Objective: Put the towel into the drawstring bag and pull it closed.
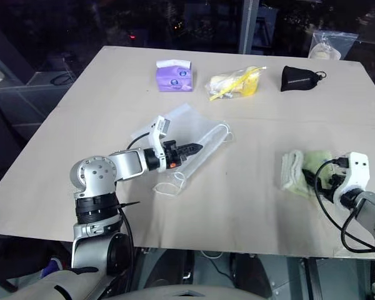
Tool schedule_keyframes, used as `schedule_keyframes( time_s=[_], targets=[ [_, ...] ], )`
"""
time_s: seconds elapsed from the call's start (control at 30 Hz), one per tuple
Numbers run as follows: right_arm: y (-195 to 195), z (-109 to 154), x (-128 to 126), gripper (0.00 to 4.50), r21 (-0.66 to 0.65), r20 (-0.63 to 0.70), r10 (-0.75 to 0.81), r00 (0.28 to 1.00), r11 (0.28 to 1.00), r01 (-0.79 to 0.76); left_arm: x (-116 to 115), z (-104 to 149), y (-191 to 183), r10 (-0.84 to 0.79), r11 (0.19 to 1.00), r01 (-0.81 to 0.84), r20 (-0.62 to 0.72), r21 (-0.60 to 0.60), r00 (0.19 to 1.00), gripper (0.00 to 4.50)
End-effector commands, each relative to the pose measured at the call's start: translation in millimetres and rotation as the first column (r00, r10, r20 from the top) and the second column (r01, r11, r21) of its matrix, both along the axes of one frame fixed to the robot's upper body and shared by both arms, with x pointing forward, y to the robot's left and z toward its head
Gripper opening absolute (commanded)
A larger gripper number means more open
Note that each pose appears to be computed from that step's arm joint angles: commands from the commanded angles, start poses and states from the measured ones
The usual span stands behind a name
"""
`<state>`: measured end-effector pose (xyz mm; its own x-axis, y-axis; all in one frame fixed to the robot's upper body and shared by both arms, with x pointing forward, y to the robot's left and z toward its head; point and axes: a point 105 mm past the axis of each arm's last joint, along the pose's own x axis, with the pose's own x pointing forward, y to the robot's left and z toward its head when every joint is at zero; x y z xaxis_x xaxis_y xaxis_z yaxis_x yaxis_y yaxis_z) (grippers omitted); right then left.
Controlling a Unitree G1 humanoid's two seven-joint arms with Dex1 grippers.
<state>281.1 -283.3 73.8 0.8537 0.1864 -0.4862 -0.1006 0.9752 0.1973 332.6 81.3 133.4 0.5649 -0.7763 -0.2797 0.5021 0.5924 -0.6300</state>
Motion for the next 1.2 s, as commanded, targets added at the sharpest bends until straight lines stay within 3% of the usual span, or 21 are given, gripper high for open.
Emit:
schedule_keyframes(
  time_s=[0.03,0.1,0.2,0.33,0.47,0.6,0.7,0.87,1.0,1.2],
  targets=[
    [15.0,-49.8,-4.6,4.50,-0.008,-0.155,0.084,0.984,0.996,-0.086,-0.7,10.2,-6.8,-0.031,0.999,0.032,0.050,-0.015,0.998,0.03],
    [20.6,-58.1,-2.3,4.50,-0.023,-0.167,0.127,0.978,0.991,-0.132,-0.1,10.6,-6.8,-0.032,0.999,0.033,0.052,-0.013,0.998,0.03],
    [29.8,-61.2,2.5,3.68,-0.077,-0.125,0.203,0.971,0.974,-0.213,0.7,11.1,-7.0,-0.035,0.999,0.036,0.055,-0.010,0.998,0.00],
    [50.9,-25.6,8.0,1.85,-0.035,0.114,0.299,0.948,0.954,-0.297,1.6,12.6,-8.3,-0.047,0.999,0.047,0.073,0.005,0.996,0.00],
    [81.0,22.7,-4.0,0.13,0.123,0.359,0.327,0.874,0.912,-0.391,0.5,7.7,-11.2,-0.078,0.995,0.072,0.097,0.064,0.992,0.00],
    [142.6,73.7,-33.0,0.07,0.256,0.572,0.415,0.707,0.729,-0.635,-1.9,-0.6,-19.8,-0.145,0.982,0.129,0.116,0.136,0.983,0.00],
    [177.7,83.6,-24.7,0.07,0.294,0.619,0.424,0.661,0.656,-0.695,-4.9,-0.9,-27.1,-0.203,0.972,0.185,0.125,0.141,0.971,0.00],
    [213.2,27.1,9.4,0.07,0.213,0.468,0.531,0.706,0.708,-0.674,-6.0,7.3,-31.2,-0.243,0.967,0.224,0.164,0.124,0.956,0.00],
    [225.6,-19.9,10.2,0.07,0.059,0.324,0.674,0.664,0.686,-0.725,-2.1,15.5,-29.3,-0.224,0.973,0.208,0.185,0.105,0.957,0.00],
    [220.6,-28.5,12.5,0.07,-0.076,0.297,0.729,0.617,0.662,-0.746,5.0,27.6,-19.5,-0.161,0.986,0.150,0.214,0.069,0.963,0.00]
  ],
)
